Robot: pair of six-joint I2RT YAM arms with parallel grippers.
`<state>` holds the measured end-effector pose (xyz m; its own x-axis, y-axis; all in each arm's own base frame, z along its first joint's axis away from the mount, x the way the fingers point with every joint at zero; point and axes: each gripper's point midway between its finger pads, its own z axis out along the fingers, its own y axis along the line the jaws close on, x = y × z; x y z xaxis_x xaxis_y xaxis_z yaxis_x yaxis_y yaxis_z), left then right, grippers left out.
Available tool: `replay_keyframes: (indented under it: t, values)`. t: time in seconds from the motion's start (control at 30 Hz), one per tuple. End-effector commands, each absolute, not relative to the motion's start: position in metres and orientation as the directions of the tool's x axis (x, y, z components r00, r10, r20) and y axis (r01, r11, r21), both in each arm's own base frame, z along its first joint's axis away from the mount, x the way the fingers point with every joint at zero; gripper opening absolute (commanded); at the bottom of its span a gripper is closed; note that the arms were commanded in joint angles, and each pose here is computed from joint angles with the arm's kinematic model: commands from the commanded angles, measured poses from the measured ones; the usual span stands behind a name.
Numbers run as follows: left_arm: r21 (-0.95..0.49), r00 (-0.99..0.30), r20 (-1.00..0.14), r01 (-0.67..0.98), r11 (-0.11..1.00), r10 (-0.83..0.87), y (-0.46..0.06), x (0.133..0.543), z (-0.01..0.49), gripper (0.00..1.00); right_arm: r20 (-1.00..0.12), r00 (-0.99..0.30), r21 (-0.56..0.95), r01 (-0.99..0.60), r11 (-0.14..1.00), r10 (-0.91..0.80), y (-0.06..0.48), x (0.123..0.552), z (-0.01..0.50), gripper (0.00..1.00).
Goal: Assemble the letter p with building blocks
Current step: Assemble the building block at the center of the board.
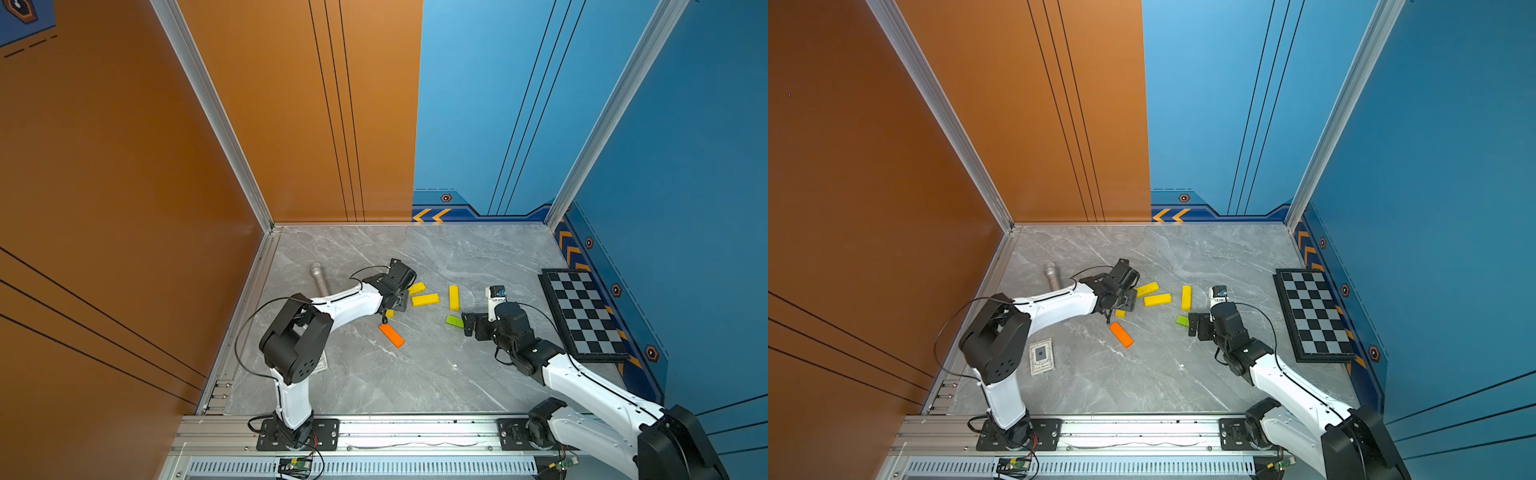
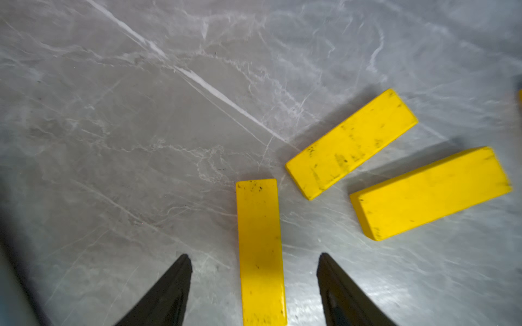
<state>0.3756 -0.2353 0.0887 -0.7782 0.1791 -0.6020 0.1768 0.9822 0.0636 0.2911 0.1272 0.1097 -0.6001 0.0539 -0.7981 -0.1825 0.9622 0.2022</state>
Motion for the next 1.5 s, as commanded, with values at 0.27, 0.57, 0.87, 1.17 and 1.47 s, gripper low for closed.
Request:
replay_keyframes:
  t: [0.27, 0.57, 0.87, 1.17, 1.47]
  values:
    - [0.058, -0.572, -0.793, 0.271, 0.961, 0.209, -0.224, 0.342, 0.125, 0.85, -0.767, -0.523, 0.082, -0.654, 0.752, -0.371, 0.216, 0.327, 0.136, 0.96]
    - [0.046, -0.469, -0.862, 0.306, 0.951, 0.192, -0.193, 0.309, 0.138, 0.92, -0.757, -0.365, -0.046, -0.798, 0.601, -0.542, 0.231, 0.377, 0.139, 0.86]
    - [-0.048, -0.424, -0.9, 0.323, 0.945, 0.099, -0.177, 0.287, 0.139, 0.93, -0.667, -0.332, 0.012, -0.9, 0.435, -0.667, 0.241, 0.369, 0.128, 0.77]
    - [-0.075, -0.454, -0.888, 0.308, 0.949, 0.077, -0.174, 0.289, 0.131, 0.93, -0.567, -0.306, -0.126, -0.885, 0.448, -0.765, 0.259, 0.411, 0.104, 0.75]
    - [-0.085, -0.448, -0.891, 0.315, 0.945, 0.069, -0.173, 0.288, 0.133, 0.93, -0.575, -0.268, -0.111, -0.91, 0.399, -0.773, 0.28, 0.435, 0.088, 0.68]
